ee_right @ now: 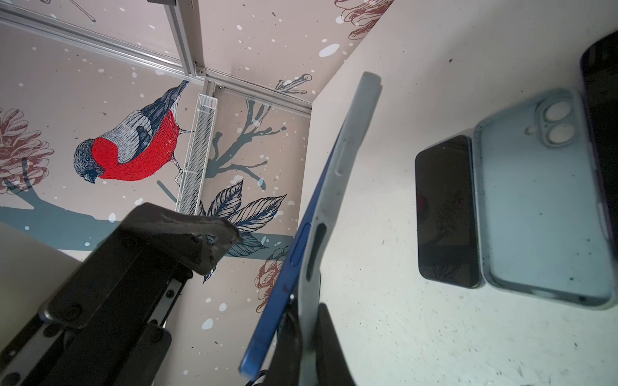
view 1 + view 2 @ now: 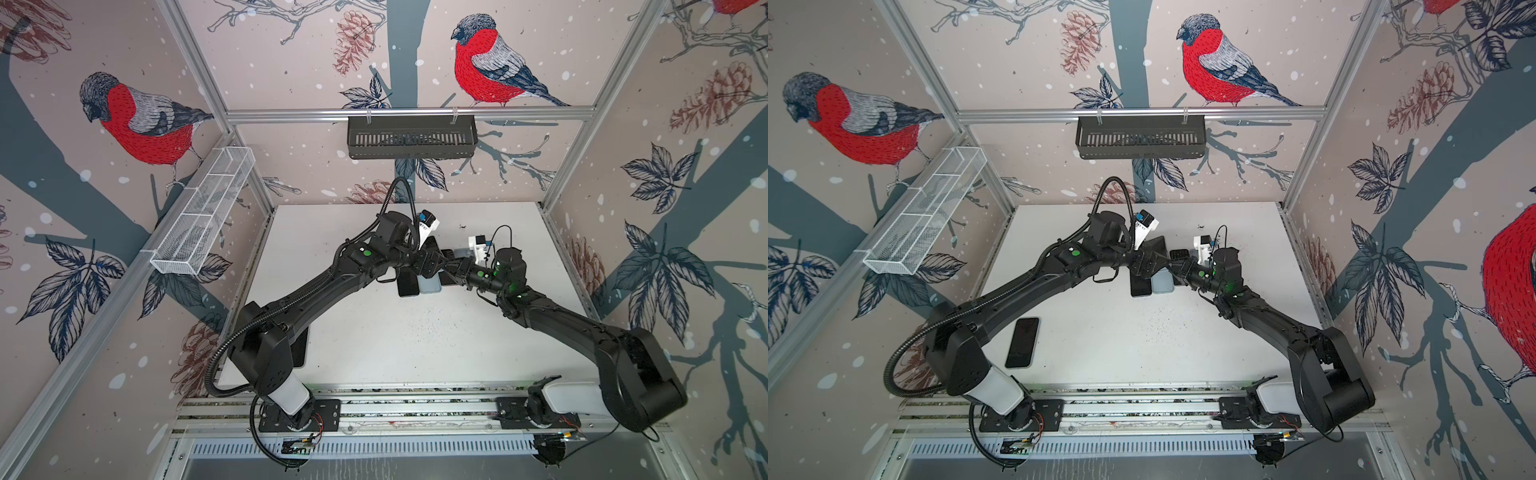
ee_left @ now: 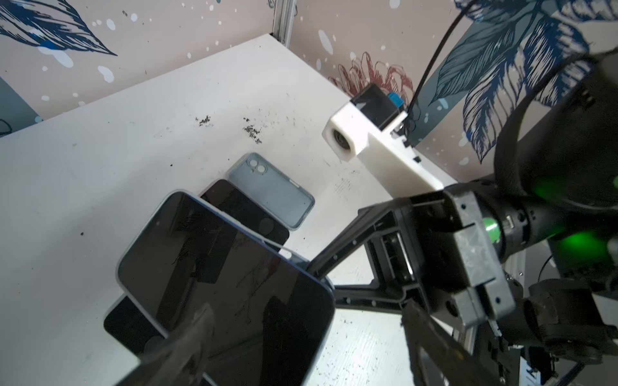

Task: Take the phone out of the phone case
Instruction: 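Lower both grippers toward the table, holding the phone and its case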

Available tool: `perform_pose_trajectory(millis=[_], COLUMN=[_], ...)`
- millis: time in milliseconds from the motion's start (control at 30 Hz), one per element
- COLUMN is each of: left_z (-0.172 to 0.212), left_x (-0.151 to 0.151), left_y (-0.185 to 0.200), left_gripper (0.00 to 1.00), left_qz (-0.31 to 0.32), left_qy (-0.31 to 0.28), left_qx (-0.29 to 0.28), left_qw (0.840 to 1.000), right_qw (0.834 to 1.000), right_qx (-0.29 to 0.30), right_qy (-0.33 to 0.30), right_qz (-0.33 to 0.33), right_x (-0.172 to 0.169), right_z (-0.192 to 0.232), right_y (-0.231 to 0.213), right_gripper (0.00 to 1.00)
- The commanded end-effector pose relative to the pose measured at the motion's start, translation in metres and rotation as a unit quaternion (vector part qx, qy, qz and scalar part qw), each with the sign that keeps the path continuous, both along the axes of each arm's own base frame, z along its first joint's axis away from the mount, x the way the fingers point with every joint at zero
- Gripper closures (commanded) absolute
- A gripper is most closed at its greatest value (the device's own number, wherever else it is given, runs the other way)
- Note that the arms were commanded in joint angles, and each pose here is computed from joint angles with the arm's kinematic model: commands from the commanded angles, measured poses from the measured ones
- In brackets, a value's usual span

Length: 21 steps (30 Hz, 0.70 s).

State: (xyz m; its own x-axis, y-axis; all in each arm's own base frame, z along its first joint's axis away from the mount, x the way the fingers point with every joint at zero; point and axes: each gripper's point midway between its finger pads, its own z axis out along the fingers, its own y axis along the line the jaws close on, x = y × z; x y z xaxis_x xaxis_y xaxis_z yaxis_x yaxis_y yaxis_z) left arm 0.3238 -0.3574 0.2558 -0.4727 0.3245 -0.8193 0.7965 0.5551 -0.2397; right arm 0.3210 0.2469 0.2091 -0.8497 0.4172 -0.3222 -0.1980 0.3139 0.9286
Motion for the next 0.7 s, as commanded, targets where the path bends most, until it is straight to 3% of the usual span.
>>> perform_pose_trajectory(millis=[0, 667], left_z=[-0.01, -0.027], left_x=[0.0, 0.017], left_y=[0.004, 0.009], left_gripper=[0.13, 0.3], left_qz=[-0.003, 0.06], left_qy=[-0.022, -0.073], left_qx=[0.043, 0.124], left_qw=[0.999, 0.988], right_qw=[1.0, 0.999], right_qx=[0.014, 0.024], right_qy=[-0.025, -0.023], right_qz=[0.01, 0.017], right_x=[-0.001, -0.01], right_z=[0.014, 0.017], right_y=[0.003, 0.007], right_gripper=[1.0, 1.0])
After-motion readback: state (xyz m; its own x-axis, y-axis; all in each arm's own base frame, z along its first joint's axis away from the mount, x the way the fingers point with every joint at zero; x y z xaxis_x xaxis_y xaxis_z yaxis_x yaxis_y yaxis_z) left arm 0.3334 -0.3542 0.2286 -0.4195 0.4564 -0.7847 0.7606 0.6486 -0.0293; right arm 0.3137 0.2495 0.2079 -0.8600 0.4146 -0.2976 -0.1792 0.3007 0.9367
